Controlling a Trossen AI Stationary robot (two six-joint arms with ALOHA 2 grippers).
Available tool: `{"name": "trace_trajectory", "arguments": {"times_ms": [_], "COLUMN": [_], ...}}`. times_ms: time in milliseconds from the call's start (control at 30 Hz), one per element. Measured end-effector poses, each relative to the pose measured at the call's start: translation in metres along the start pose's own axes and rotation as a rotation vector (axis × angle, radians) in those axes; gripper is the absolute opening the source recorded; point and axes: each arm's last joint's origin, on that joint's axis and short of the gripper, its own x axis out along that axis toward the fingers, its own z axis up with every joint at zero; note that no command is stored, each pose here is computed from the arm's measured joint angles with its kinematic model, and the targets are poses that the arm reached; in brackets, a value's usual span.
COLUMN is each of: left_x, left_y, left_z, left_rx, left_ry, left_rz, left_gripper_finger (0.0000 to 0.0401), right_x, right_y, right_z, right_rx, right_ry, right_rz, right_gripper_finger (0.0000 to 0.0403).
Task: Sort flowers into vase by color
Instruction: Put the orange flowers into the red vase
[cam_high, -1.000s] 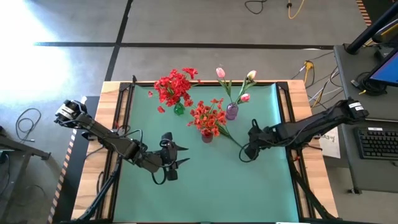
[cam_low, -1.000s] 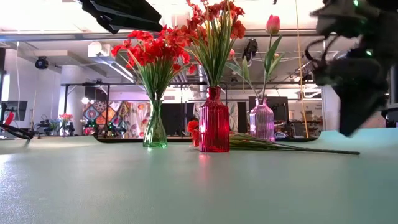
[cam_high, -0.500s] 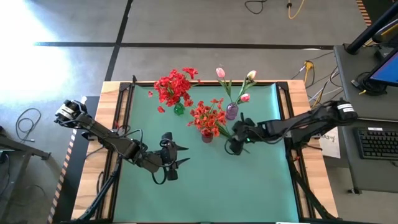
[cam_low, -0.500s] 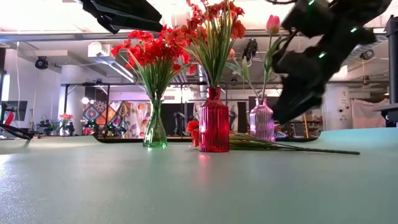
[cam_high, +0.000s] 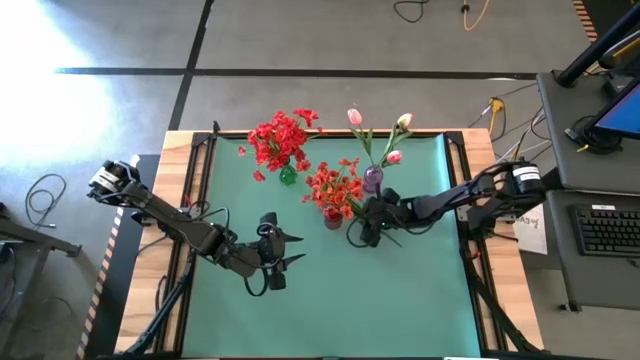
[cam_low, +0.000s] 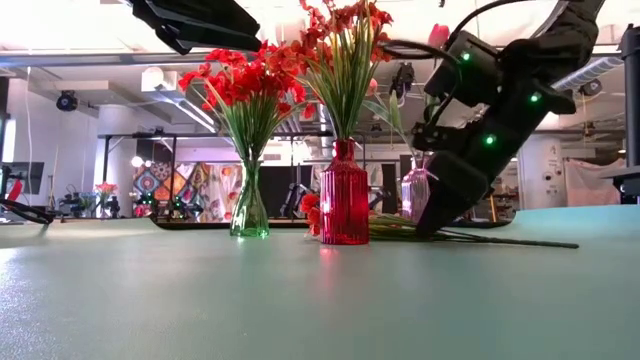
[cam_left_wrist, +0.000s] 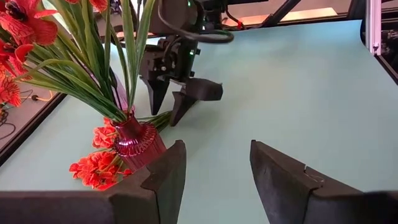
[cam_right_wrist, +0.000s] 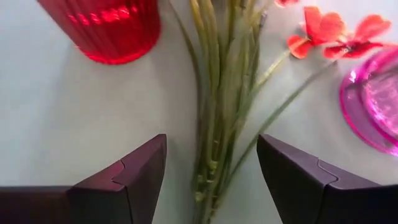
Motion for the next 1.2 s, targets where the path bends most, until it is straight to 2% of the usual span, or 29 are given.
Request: {"name": "trace_trajectory", "arguments": {"times_ms": [233, 367, 500, 733, 833, 1000, 1200], "left_x": [0.000, 0.001, 0.001, 0.001, 0.001, 0.001, 0.001], "left_y": [0.000, 0.001, 0.002, 0.002, 0.002, 0.002, 0.002], "left_z": [0.000, 0.000, 0.000, 0.000, 0.000, 0.000, 0.000], "left_rx": [0.004, 0.002, 0.000, -0.007, -0.007, -0.020, -0.023], "left_ry": [0.002, 0.002, 0.002, 0.000, 0.000, 0.001, 0.000], "left_rz": [0.001, 0.004, 0.007, 0.006, 0.007, 0.006, 0.006], "left_gripper_finger": [0.0165, 0.0165, 0.0165, 0.0165, 0.0165, 0.0165, 0.0165], "right_x": [0.001, 0.004, 0.008, 0.006, 0.001, -0.012, -0.039], "right_y": [-0.002, -0.001, 0.000, 0.000, -0.001, -0.004, -0.011], "right_z": [-0.002, -0.004, -0.005, -0.004, -0.003, 0.002, 0.004], "right_rx": [0.009, -0.005, 0.016, 0.114, 0.119, 0.152, 0.252], "right_ry": [0.002, 0.017, 0.025, 0.024, 0.019, 0.007, 0.042], "right_rz": [-0.047, -0.045, -0.031, -0.028, -0.025, -0.018, 0.010], "right_gripper_finger": [0.0237, 0.0217, 0.0168, 0.0053, 0.0022, 0.0025, 0.0028]}}
